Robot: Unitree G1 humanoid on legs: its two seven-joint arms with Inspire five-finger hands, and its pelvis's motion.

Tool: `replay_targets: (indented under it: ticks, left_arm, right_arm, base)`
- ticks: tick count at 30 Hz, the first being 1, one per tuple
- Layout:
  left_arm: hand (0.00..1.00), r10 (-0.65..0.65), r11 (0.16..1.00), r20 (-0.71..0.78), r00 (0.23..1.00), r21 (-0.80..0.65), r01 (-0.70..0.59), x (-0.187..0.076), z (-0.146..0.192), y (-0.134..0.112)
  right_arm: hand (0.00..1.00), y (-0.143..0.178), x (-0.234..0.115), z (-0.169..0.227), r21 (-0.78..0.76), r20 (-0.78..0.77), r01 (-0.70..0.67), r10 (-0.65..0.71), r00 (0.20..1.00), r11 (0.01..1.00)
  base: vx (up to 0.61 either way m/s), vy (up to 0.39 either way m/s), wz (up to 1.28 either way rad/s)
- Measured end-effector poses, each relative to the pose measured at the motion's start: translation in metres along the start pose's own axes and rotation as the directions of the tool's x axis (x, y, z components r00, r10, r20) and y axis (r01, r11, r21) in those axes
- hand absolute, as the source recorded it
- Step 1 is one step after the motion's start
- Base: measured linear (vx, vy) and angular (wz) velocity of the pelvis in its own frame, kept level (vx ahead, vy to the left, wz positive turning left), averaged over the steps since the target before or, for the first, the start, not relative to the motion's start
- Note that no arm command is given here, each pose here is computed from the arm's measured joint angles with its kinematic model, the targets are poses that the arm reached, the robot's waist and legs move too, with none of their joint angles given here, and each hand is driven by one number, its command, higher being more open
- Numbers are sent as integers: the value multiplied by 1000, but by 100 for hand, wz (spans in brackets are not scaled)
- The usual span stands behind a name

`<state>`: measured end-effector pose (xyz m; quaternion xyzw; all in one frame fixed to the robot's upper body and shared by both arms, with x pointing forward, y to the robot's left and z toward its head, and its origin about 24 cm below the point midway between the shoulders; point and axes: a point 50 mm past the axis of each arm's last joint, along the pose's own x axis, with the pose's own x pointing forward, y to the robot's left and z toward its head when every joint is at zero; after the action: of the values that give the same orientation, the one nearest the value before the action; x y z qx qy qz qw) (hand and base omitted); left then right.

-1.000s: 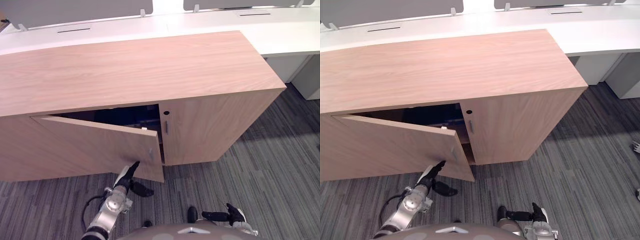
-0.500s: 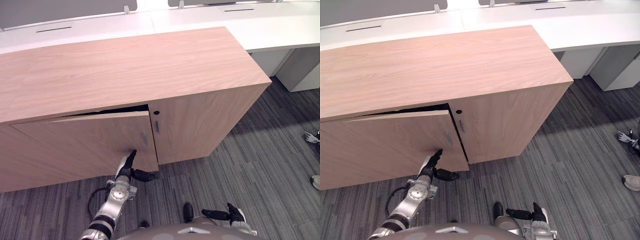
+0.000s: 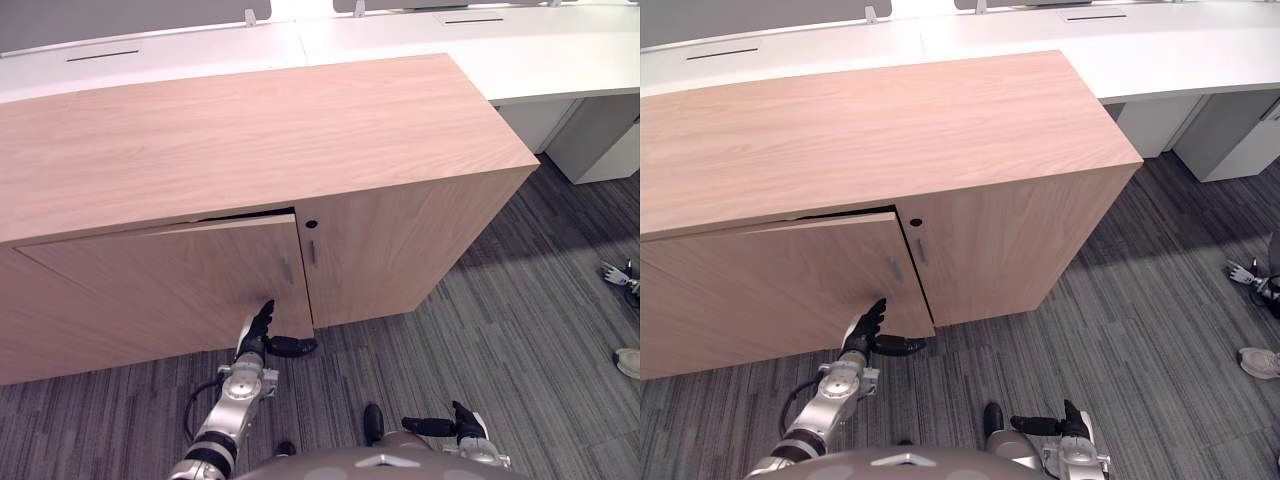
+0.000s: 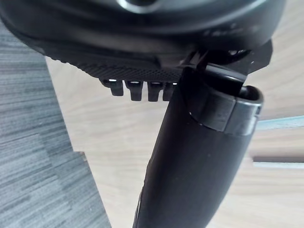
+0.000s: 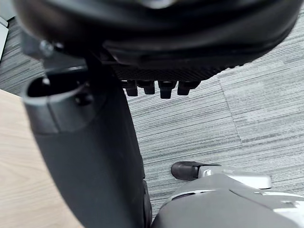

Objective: Walk over to the cabinet, pick up the folder, carry it to the office cabinet, place the folder inside the office cabinet, then close the office cabinet door

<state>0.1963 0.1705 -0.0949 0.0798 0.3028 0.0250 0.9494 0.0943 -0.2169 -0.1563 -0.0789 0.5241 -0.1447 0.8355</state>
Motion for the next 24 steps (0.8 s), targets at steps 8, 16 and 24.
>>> replay_targets:
  ticks: [8,16,24]
  left_arm:
    - [100,32,991,-128,991,-125,-48,-17,-39,17]
    - [100,131,970,-484,865,-119,-214,-49,-119,46]
    - [100,139,966,-532,835,-113,-234,-61,-133,46]
  right_arm:
    - [100,4,1,7,35,14,-10,10,1000,999]
    - [100,7,2,4,33,-15,-22,23,1000,999]
    - [100,9,2,-1,32,-42,-30,31,999,999]
  base:
    - [-16,-1,9]
    - [-17,7,8]
    - [-9,29,6]
